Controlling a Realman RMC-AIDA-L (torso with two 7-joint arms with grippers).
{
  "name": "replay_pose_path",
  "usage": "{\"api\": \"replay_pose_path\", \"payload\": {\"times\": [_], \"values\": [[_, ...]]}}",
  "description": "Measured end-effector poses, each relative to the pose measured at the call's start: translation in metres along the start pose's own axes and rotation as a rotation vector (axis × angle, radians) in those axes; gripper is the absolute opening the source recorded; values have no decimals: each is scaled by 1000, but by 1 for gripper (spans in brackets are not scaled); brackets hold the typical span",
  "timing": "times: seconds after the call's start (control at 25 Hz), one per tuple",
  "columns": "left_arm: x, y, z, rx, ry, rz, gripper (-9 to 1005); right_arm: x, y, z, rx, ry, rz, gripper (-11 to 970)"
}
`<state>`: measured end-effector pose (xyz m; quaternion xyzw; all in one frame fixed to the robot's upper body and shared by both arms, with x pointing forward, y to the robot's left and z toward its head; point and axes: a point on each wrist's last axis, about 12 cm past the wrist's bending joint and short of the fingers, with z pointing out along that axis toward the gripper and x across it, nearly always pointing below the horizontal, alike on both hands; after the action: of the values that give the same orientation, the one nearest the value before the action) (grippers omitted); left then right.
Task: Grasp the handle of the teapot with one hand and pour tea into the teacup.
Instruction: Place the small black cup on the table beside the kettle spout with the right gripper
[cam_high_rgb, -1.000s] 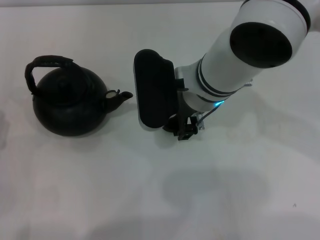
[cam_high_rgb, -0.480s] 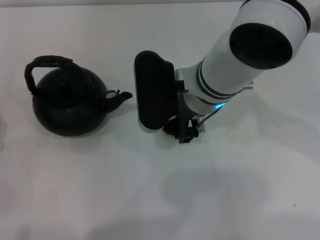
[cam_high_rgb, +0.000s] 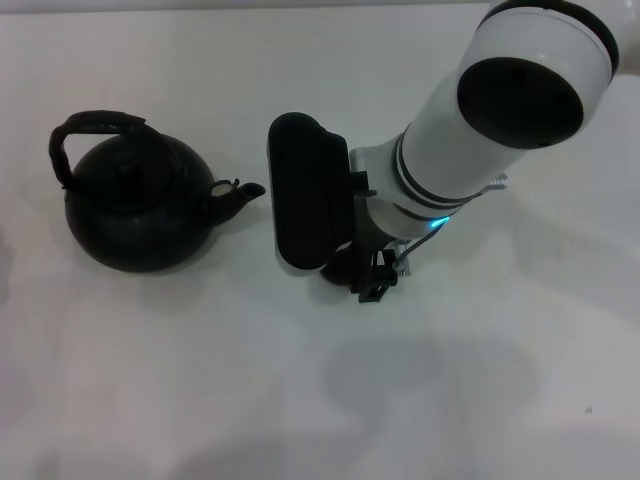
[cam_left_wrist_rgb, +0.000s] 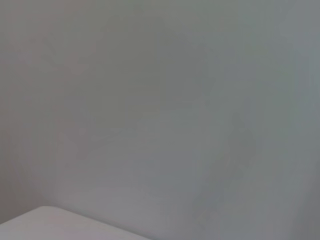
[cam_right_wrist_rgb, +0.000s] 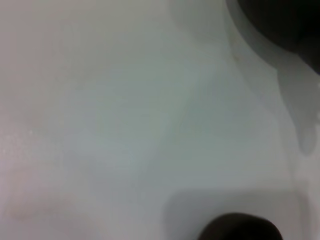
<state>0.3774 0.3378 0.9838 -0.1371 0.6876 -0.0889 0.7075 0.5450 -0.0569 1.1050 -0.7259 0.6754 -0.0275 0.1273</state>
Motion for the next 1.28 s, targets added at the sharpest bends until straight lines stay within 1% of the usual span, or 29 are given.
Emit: {"api": "replay_pose_path", "payload": {"times": [0.52, 1.0, 1.12, 1.28], "values": [[-2, 2, -6, -7, -11, 3, 744, -9, 1, -7, 7, -41, -9, 876], [-3, 3, -9, -11, -22, 3, 745, -12, 8, -12, -9, -65, -16, 872], [-3, 4, -10, -13, -25, 4, 746, -15, 9, -19, 4, -111, -14, 871], [-4, 4, -11, -16, -31, 5, 746, -11, 6, -27, 56, -173, -2, 869]]}}
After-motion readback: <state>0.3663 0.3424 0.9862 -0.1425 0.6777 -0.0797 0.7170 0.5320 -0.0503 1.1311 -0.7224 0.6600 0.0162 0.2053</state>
